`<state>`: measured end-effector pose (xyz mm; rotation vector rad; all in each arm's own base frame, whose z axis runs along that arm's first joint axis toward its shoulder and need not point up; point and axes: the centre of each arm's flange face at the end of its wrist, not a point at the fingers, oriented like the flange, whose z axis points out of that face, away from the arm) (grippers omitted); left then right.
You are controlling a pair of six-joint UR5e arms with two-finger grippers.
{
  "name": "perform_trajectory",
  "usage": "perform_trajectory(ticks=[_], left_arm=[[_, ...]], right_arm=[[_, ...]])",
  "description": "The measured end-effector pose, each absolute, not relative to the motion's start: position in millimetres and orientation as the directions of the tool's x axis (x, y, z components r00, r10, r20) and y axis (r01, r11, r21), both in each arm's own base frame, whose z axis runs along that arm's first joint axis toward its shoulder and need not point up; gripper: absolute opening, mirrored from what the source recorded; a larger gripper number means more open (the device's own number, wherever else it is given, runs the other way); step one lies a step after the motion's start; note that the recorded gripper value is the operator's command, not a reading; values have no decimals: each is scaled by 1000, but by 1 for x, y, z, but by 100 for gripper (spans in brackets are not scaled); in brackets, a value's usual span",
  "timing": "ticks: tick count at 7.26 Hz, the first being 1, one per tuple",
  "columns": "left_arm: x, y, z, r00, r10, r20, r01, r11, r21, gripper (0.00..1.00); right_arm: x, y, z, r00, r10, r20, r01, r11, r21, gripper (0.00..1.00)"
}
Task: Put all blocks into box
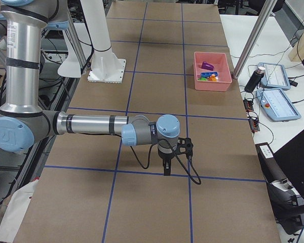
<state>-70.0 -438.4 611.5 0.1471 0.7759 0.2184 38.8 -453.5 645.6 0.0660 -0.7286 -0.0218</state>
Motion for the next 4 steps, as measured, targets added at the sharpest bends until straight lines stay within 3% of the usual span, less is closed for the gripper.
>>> perform_trajectory(ticks=[4], left_arm=[[-70,-439,613,693,247,-678,-141,968,208,100]], right_arm=[[39,-453,646,746,-42,665,-3,998,67,100]])
